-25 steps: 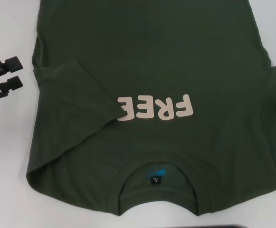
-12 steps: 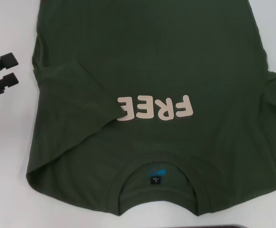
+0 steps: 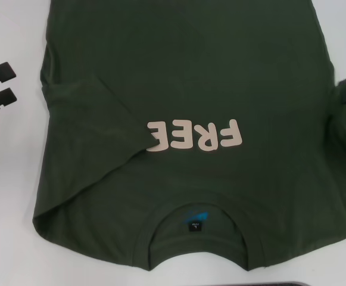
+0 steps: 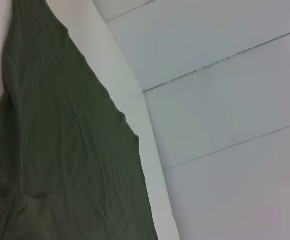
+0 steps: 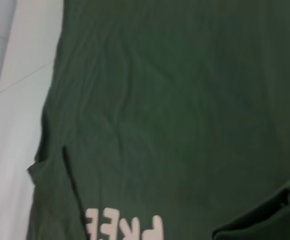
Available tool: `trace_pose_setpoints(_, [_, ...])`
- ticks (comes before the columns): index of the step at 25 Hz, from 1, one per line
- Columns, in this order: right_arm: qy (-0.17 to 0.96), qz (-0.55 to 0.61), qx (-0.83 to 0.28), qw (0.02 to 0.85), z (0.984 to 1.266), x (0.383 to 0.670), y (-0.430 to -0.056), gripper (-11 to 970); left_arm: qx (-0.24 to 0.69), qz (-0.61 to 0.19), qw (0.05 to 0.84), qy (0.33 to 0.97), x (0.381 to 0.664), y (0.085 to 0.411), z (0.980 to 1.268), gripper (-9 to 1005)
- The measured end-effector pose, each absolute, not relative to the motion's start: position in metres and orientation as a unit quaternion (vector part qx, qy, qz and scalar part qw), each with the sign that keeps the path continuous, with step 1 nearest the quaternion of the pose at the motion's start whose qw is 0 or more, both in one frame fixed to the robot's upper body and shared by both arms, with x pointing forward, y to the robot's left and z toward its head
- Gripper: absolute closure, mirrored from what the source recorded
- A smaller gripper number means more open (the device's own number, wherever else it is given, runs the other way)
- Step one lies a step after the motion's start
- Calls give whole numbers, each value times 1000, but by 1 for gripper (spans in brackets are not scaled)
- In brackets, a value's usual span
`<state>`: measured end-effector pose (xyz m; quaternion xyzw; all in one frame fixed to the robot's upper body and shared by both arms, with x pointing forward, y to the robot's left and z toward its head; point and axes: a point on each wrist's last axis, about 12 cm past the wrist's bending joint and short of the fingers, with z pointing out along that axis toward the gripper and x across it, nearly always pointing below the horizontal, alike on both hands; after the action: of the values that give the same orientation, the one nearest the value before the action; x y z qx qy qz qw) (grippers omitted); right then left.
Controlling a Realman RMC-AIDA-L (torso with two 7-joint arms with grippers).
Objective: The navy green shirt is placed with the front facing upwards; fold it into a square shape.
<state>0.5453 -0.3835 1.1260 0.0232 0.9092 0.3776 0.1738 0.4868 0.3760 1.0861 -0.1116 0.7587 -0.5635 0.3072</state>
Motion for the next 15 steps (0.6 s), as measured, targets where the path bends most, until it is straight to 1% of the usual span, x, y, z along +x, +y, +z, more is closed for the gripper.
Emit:
trace_pose_setpoints(5, [905, 390, 20, 168, 1119, 549, -373, 938, -115, -562, 310, 758, 486, 378, 1086, 168])
trace_pose_setpoints(11, [893, 409, 23, 189, 1124, 556, -369, 937, -113, -563, 314, 756, 488, 378, 1088, 169])
trace_pose_setpoints(15, [884, 422, 32, 199, 1122, 559, -365, 937, -115, -563, 314, 756, 488, 378, 1087, 170])
